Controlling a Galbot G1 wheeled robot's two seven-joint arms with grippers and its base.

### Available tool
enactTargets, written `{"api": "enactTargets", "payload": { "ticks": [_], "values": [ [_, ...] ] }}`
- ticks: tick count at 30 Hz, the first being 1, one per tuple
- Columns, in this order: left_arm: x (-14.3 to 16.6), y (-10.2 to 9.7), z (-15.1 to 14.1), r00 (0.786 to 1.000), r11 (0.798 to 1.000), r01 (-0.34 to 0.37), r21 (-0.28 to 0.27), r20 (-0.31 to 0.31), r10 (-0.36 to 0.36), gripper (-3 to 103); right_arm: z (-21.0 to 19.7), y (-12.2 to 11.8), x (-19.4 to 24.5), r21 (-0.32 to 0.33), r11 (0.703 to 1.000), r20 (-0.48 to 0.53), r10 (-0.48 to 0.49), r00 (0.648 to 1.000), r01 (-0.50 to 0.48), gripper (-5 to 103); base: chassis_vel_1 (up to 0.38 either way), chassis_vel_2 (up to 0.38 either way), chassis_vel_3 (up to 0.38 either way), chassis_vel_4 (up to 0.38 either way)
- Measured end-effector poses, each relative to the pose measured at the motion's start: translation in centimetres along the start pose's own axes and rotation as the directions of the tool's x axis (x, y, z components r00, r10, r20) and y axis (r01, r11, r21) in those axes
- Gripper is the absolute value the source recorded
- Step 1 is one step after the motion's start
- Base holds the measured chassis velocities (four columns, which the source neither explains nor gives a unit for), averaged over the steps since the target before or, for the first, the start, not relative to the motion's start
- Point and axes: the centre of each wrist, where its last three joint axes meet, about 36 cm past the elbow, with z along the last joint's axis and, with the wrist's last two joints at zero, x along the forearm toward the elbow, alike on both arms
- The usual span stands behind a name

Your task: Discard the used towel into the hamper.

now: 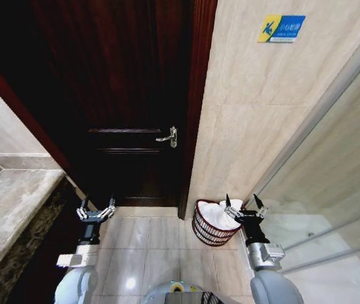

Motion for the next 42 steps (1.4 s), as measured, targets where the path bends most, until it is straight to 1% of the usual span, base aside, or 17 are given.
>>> {"api": "enactTargets", "payload": {
  "ticks": [10,20,23,31,42],
  "values": [
    [0.15,0.09,0.08,1.0,1.0,-0.004,-0.006,0.003,0.004,100,-0.37,-0.04,-0.24,0.004,1.0,0.005,-0.001,1.0,0.001,100,0.008,-0.067,-0.063,0.01],
    [0.2,0.25,0.24,1.0,1.0,0.003,-0.009,0.021,-0.003,100,-0.28,-0.05,-0.03,0.004,1.0,0.003,0.0,1.0,0.0,100,-0.007,-0.075,-0.083,-0.014],
    [0.2,0.26,0.34,0.999,1.0,0.009,-0.005,0.034,-0.009,100,-0.27,-0.11,0.04,0.006,1.0,0.003,0.001,1.0,-0.001,100,0.037,-0.022,-0.022,0.028],
    [0.33,0.26,0.29,0.999,1.0,0.015,0.005,0.035,-0.015,100,-0.23,-0.11,0.28,0.005,1.0,0.004,0.001,1.0,-0.001,100,0.048,-0.048,-0.052,0.052],
    [0.41,0.22,0.24,0.999,1.0,-0.009,0.008,0.034,0.009,100,-0.13,-0.15,0.63,0.008,1.0,0.005,0.0,1.0,0.0,100,0.079,-0.087,-0.074,0.082]
  ]
}}
